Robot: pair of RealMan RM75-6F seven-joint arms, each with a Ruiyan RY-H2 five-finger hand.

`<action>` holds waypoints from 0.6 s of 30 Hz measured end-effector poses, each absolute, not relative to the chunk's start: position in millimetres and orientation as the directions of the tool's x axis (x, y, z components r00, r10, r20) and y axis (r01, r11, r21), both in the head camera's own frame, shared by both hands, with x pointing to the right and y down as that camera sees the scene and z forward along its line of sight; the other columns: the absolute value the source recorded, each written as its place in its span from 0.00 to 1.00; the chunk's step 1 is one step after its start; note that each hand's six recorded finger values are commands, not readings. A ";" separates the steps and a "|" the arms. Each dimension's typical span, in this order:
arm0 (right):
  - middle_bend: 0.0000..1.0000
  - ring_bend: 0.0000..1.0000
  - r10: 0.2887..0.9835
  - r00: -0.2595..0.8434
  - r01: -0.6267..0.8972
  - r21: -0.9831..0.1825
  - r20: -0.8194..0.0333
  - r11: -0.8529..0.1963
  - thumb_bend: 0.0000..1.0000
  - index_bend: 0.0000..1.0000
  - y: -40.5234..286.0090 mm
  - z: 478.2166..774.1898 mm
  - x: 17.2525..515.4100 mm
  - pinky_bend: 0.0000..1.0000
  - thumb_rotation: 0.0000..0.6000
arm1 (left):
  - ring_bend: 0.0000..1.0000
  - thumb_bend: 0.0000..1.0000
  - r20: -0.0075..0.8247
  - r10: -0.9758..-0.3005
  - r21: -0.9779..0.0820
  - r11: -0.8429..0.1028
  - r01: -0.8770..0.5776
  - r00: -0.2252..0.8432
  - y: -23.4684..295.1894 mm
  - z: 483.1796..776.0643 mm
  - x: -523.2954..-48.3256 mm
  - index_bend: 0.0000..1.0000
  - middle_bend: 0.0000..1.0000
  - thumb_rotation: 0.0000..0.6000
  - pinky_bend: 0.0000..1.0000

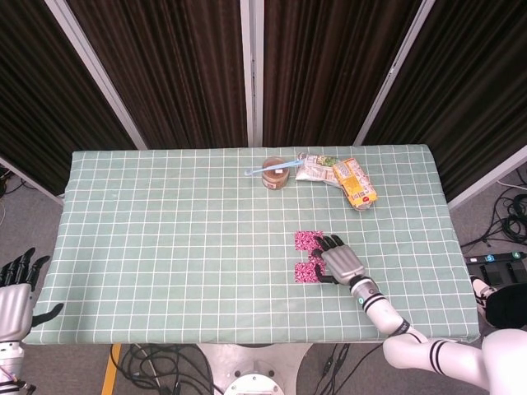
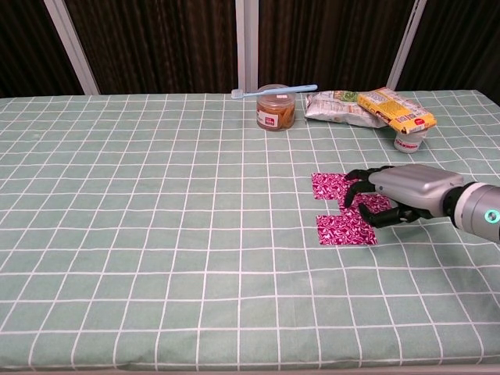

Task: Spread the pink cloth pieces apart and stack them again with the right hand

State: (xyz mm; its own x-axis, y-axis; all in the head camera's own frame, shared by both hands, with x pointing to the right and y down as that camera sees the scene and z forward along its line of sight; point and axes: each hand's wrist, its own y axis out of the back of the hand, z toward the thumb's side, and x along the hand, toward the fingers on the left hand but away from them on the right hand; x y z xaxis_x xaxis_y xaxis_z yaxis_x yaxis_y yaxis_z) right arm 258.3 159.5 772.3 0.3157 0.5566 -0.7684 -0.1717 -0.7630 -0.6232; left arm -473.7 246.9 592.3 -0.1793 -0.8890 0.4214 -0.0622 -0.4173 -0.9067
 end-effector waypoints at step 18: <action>0.01 0.00 0.629 0.260 -0.087 -0.666 -0.733 -0.741 0.33 0.27 147.4 745.3 302.0 0.00 0.34 | 0.11 0.16 0.413 -0.895 -0.911 -0.409 -0.059 -0.171 243.4 591.1 -471.4 0.22 0.15 1.00 0.13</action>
